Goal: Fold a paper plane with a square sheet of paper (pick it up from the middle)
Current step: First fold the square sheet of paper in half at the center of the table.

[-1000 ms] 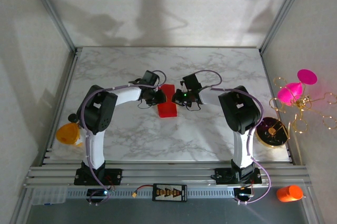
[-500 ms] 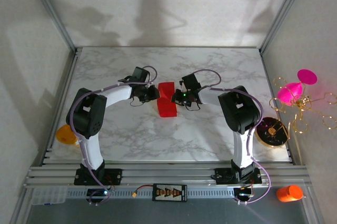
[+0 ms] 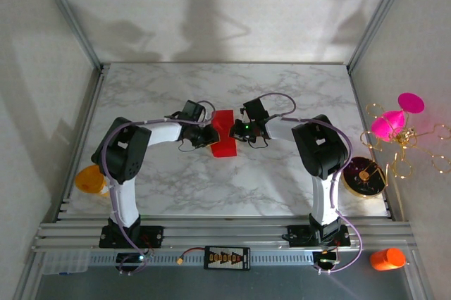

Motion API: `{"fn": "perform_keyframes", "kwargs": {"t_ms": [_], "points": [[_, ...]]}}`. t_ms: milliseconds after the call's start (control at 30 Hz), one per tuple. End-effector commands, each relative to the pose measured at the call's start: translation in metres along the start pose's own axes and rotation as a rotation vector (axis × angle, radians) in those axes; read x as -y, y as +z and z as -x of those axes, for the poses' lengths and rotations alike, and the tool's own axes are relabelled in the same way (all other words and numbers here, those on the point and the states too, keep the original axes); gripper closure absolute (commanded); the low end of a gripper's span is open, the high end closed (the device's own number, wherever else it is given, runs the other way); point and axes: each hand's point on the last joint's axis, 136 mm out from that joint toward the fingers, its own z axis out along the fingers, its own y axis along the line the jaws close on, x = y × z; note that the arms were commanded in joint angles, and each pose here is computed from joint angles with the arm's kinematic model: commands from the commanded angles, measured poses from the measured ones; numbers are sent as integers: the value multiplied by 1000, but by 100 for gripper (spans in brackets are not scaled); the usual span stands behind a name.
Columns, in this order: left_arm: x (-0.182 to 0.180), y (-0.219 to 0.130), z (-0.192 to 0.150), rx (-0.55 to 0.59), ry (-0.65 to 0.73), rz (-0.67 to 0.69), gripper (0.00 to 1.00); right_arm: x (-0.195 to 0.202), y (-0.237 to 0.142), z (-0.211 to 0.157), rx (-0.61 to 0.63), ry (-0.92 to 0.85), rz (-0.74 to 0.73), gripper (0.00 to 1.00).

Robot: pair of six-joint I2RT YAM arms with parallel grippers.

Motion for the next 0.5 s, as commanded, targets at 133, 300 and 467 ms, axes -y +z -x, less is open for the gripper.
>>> {"fn": "perform_keyframes", "kwargs": {"t_ms": [133,300,467], "points": [[-70,-19,-16,-41,-45,161,83,136,17,-81,-206,93,-466,92],[5,-34,2,18,8,-37,82,135,17,-80,-203,92,-465,92],[45,-23,-6,10,21,-111,82,134,19,-81,-204,98,-457,92]]}}
